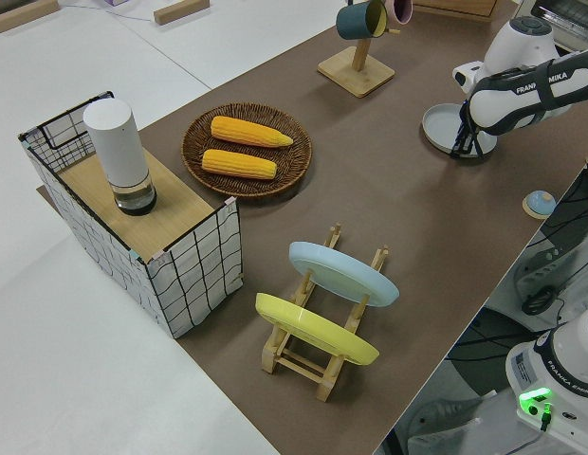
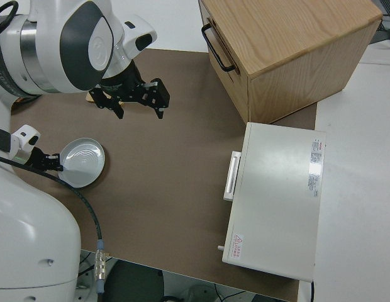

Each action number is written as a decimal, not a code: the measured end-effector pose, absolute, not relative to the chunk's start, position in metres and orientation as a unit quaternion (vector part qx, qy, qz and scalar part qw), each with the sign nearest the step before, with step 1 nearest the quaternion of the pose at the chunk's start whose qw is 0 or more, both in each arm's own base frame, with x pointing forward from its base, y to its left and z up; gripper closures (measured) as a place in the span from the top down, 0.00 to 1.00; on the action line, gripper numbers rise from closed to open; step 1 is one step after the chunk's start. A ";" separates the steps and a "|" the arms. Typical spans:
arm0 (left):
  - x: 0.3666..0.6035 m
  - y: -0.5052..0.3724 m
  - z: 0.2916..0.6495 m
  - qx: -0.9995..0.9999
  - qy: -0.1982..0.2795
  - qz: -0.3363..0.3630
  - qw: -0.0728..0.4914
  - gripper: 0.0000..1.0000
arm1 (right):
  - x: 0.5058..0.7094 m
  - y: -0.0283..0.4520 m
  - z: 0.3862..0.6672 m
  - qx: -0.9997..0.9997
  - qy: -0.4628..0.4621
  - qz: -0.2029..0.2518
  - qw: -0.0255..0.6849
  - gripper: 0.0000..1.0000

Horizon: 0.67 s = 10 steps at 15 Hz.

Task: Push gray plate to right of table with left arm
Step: 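Push the gray plate with the left gripper away from the left arm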

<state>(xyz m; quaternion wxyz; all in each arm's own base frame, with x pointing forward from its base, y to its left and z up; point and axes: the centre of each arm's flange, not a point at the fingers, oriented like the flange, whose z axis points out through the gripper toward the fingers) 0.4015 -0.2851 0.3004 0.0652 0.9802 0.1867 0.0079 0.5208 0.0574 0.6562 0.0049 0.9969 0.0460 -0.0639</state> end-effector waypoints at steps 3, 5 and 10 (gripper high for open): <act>0.395 -0.329 0.301 0.975 0.208 0.002 0.075 0.02 | 0.521 0.057 0.656 0.997 0.046 -0.064 0.005 0.99; 0.393 -0.352 0.299 0.973 0.218 0.002 0.077 0.02 | 0.521 0.057 0.656 0.997 0.046 -0.064 0.005 0.99; 0.396 -0.373 0.300 0.971 0.229 0.019 0.069 0.02 | 0.521 0.057 0.656 0.997 0.046 -0.064 0.005 0.99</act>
